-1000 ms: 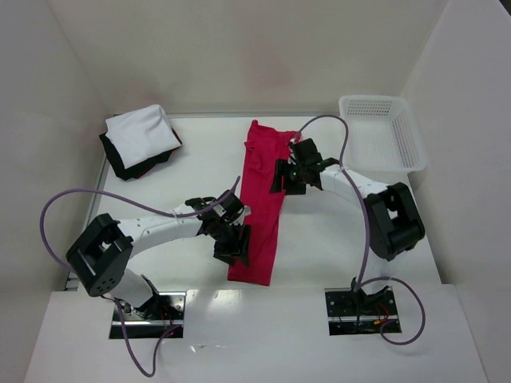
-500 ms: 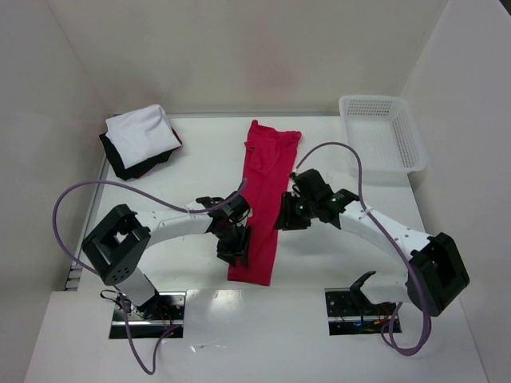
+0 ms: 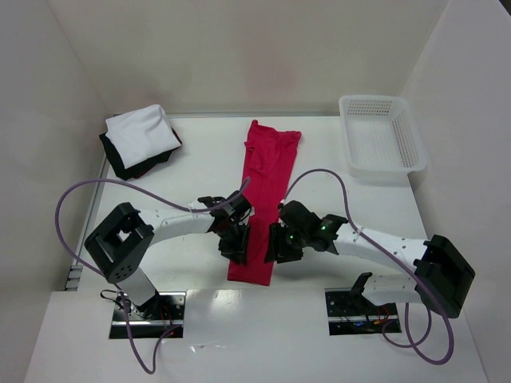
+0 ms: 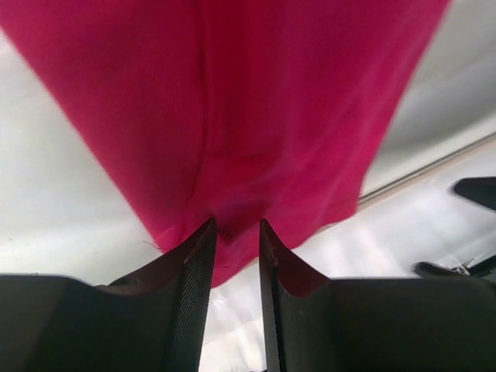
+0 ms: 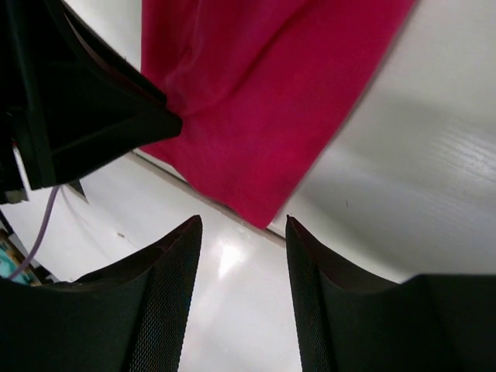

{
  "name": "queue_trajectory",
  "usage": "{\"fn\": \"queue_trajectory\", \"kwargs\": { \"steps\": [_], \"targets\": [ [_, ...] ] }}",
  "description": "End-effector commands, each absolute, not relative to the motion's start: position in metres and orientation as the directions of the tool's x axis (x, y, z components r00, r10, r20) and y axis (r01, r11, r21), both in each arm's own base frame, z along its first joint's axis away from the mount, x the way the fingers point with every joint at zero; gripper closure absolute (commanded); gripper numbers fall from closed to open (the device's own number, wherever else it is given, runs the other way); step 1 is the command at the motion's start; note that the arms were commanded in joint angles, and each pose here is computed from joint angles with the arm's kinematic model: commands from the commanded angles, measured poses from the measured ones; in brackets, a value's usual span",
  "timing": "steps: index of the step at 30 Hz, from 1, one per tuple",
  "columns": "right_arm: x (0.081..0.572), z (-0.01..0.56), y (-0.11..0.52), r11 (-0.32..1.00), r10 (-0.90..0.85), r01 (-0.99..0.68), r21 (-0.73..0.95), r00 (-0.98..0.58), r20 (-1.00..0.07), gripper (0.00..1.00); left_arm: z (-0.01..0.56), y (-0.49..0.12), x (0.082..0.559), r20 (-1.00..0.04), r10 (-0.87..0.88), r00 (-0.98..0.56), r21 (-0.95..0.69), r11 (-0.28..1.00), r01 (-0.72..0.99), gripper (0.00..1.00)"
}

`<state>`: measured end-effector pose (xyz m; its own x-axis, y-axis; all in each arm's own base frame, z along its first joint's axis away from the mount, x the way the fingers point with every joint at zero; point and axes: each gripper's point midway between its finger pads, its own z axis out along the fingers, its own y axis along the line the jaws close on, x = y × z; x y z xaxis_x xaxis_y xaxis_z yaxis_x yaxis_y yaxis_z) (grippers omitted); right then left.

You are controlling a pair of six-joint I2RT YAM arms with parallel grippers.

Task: Fold and stack the t-shirts
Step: Rotate the tshirt 90 degrees

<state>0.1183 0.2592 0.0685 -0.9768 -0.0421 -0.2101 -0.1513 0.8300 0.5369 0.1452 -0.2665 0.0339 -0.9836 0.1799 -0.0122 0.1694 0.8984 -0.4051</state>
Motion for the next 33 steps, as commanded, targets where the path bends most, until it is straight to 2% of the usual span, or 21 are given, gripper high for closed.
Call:
{"fn": "queue_trajectory", "kwargs": {
  "steps": [1,7,13,20,22,29,33],
  "targets": [
    [0.136,0.077,0.268,0.817,0.037,-0.134,0.56,-0.958,-0.283,0.46,0.034,-0.261,0.143,-0.042,0.195,-0.98,-0.396,0.897,0.196,0.64],
    [0.131,0.067,0.272,0.829,0.009,-0.141,0.541,-0.964,-0.264,0.49,0.04,-0.251,0.137,-0.057,0.154,-0.986,-0.398,0.902,0.164,0.53],
    [0.128,0.053,0.272,0.843,-0.017,-0.147,0.518,-0.969,-0.248,0.54,0.044,-0.247,0.132,-0.067,0.145,-0.987,-0.408,0.899,0.16,0.53],
    [0.128,0.041,0.285,0.849,-0.075,-0.18,0.496,-0.971,-0.225,0.54,0.038,-0.247,0.13,-0.053,0.148,-0.988,-0.409,0.899,0.157,0.53],
    [0.127,0.039,0.291,0.848,-0.095,-0.199,0.492,-0.969,-0.229,0.5,0.036,-0.248,0.131,-0.052,0.148,-0.988,-0.408,0.9,0.156,0.53],
    [0.126,0.038,0.308,0.84,-0.136,-0.231,0.491,-0.966,-0.222,0.5,0.034,-0.248,0.13,-0.047,0.167,-0.985,-0.409,0.896,0.171,0.53],
    [0.128,0.034,0.305,0.855,-0.123,-0.215,0.473,-0.968,-0.216,0.67,0.03,-0.249,0.13,-0.04,0.167,-0.985,-0.404,0.899,0.169,0.53]
  ]
}}
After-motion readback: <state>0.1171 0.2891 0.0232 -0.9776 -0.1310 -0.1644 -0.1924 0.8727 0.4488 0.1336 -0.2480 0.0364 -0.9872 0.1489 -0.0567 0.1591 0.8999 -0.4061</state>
